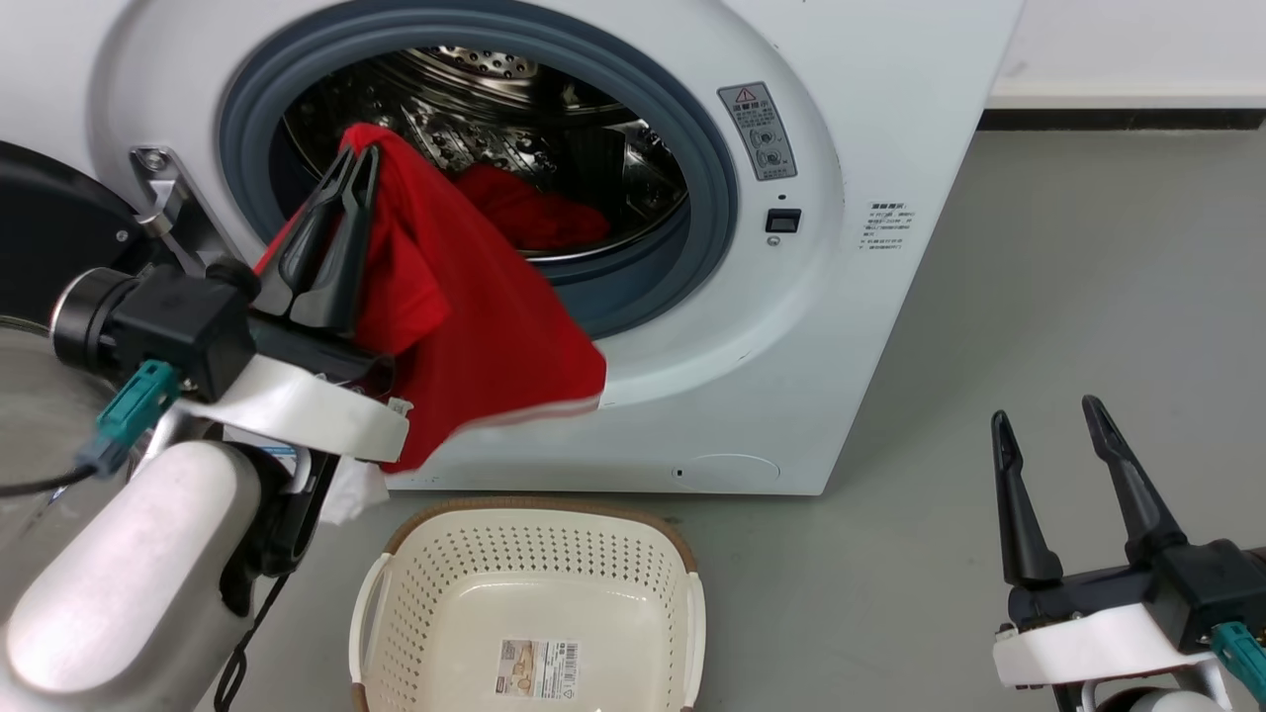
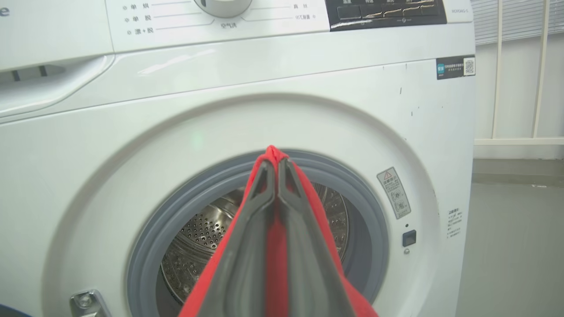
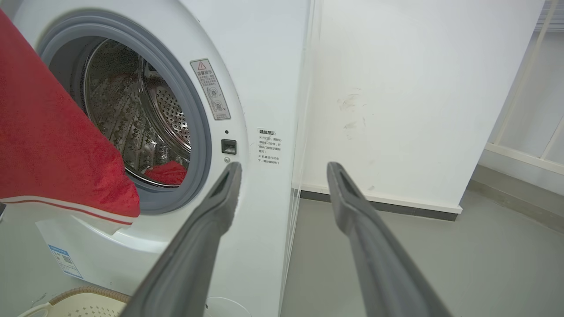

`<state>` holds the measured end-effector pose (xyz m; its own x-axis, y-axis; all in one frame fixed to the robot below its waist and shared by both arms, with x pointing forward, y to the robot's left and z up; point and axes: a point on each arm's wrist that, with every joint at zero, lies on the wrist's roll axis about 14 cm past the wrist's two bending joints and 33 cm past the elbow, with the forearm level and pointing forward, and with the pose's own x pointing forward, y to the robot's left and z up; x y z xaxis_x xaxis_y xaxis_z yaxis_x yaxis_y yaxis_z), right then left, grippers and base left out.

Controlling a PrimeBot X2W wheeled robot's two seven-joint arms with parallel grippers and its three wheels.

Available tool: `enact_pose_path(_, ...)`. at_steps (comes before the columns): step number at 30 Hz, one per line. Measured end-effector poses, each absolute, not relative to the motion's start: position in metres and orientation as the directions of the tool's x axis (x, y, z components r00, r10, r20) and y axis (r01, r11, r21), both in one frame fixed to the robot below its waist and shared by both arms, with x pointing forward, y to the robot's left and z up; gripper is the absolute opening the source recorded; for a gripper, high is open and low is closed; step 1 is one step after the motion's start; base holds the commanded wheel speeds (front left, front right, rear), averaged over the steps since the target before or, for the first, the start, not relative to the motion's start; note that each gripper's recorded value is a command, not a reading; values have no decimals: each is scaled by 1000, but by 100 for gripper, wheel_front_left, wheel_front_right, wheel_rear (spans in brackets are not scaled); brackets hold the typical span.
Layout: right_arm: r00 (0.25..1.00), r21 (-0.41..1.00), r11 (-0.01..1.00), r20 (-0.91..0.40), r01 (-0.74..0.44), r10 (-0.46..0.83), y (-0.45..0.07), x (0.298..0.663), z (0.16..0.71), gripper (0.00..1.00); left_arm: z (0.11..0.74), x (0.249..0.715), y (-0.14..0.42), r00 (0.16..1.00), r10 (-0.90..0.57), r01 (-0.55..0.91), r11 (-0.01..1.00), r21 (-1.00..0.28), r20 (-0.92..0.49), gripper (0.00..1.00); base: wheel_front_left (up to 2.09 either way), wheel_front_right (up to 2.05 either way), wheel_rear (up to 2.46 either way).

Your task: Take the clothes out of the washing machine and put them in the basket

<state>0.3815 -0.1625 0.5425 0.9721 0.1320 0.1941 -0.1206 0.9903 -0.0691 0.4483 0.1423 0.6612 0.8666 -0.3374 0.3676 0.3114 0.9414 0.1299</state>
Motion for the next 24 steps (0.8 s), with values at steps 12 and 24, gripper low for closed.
enact_pose_path(12,970,-64,990,201,-127,138,-160,371,545,100,706,404,135,808,-361,312,933,181,466,0,0,0,0)
enact_pose_path(24,973,-57,990,188,-126,135,-161,374,540,100,658,391,124,850,-400,372,917,147,344,0,0,0,0)
